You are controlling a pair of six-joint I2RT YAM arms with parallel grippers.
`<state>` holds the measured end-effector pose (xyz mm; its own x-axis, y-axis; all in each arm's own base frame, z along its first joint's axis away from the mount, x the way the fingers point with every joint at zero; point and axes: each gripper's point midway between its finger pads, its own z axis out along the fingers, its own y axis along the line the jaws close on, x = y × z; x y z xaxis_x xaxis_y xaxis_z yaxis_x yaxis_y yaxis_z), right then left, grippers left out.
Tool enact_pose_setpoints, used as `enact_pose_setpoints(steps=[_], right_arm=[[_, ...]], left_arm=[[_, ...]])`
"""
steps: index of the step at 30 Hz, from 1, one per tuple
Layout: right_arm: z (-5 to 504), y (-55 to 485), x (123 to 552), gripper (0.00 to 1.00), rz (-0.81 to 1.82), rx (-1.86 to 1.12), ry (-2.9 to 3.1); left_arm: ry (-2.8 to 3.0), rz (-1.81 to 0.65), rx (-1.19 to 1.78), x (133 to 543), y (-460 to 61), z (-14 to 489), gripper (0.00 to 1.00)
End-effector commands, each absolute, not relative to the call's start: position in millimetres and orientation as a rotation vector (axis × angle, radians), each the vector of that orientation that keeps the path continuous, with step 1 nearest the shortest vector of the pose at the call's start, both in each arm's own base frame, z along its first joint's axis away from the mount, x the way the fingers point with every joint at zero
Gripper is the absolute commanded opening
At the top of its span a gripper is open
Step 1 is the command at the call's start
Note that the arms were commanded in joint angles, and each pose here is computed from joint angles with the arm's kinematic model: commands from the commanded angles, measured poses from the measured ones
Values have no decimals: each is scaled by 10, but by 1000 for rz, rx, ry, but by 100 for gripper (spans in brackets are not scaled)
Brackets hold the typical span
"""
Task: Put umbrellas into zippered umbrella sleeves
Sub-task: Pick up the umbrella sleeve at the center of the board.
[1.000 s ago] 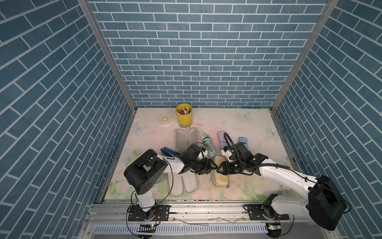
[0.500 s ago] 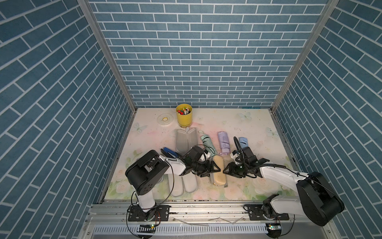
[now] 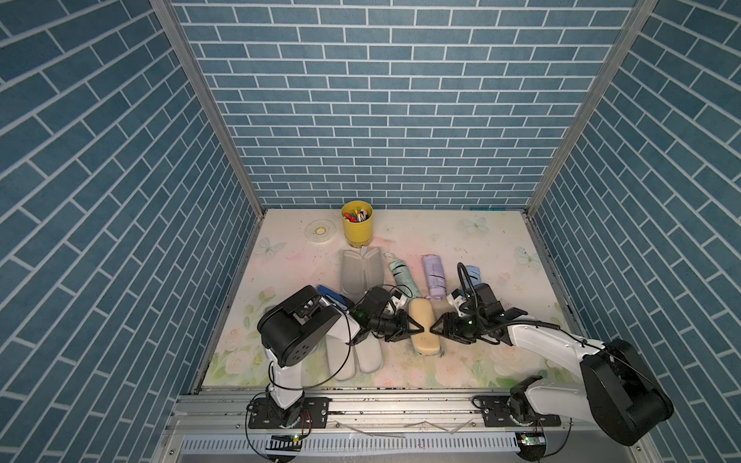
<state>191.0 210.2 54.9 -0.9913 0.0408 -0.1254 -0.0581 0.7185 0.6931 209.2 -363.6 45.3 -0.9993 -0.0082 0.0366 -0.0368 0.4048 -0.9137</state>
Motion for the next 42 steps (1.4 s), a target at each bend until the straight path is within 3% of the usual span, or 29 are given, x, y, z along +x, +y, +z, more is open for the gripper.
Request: enact_pose_setpoints(steps=[1,10,17,19,21,24,28,37,42], right_arm=[[761,2183,1905,70,1310,-51,2714],[1379,2452,2171,71,1572,-131,2513],[1885,2611,2359,48,1690,-192,2351],[1953,2622,2398,36,1683,-204,2331],[2012,2634,2431,28,1681,-211,2316],[2094,2655,2450,25,1692,-231,2298],[2198,2700,2419,24,1727,-277,2282],[2307,2847,2318,23,1772,-387,2256],[2395,2844,2325,21,1748,-428,2235]], left_arm=[[-2569,1925,7,2324,-3717,941,5],[-2563,2227,-92,2662,-3634,1911,6],[-2545,2369,-142,2805,-3635,2337,12],[-2542,2401,-152,2850,-3564,2470,22],[-2547,2412,-147,2871,-3443,2516,42],[-2572,2404,-95,2925,-3224,2487,62],[-2562,2409,-89,2980,-3197,2479,79],[-2481,2441,-112,3097,-3420,2468,75],[-2601,2292,-103,3140,-3326,2228,75]])
